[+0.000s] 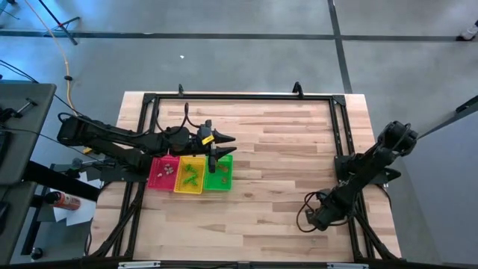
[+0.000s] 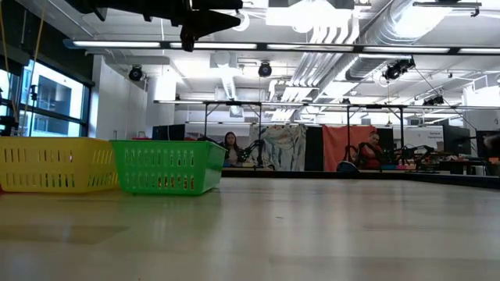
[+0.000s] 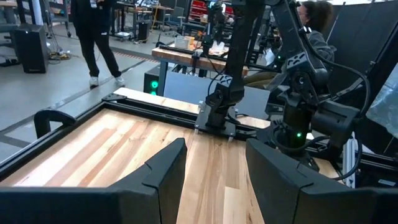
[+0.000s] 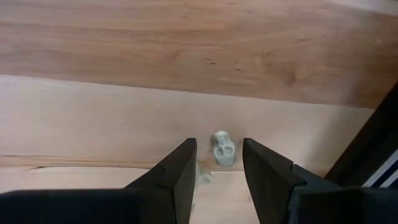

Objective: Sort Halloween decoration
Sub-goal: Put the white skull toy into the red bin

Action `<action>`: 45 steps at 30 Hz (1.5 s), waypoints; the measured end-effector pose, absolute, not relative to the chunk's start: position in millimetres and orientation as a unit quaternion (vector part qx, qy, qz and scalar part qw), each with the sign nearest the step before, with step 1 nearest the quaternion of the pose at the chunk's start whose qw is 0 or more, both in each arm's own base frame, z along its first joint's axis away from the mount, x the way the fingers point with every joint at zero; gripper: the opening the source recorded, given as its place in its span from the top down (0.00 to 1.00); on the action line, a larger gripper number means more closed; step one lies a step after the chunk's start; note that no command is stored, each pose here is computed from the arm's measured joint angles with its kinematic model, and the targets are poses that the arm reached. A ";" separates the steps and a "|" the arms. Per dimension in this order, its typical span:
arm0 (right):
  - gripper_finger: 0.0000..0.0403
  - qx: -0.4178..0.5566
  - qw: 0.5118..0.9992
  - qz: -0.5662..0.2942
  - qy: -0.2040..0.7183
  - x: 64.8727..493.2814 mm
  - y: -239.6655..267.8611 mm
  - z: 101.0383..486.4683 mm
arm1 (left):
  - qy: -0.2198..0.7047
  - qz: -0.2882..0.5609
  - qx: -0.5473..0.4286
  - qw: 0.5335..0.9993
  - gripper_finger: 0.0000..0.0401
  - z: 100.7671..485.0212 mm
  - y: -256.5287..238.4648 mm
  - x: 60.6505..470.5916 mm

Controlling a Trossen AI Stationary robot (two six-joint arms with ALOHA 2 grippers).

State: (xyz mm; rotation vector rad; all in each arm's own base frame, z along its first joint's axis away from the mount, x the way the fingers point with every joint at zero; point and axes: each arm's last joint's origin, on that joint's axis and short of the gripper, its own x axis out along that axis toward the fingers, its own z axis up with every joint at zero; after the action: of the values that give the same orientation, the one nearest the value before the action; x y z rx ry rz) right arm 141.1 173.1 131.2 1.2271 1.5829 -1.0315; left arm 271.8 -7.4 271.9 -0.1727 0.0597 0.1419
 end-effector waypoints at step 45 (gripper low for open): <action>0.97 0.166 0.956 -0.107 0.218 248.6 54.8 235.2 | -0.105 0.060 -0.115 0.986 0.60 330.9 -5.1 224.4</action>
State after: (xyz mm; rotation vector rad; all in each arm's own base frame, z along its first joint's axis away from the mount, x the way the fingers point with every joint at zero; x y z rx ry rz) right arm 248.6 54.8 235.2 0.3374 0.4427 -0.2175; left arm 224.4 -5.1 330.9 -0.2311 -0.2115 0.1211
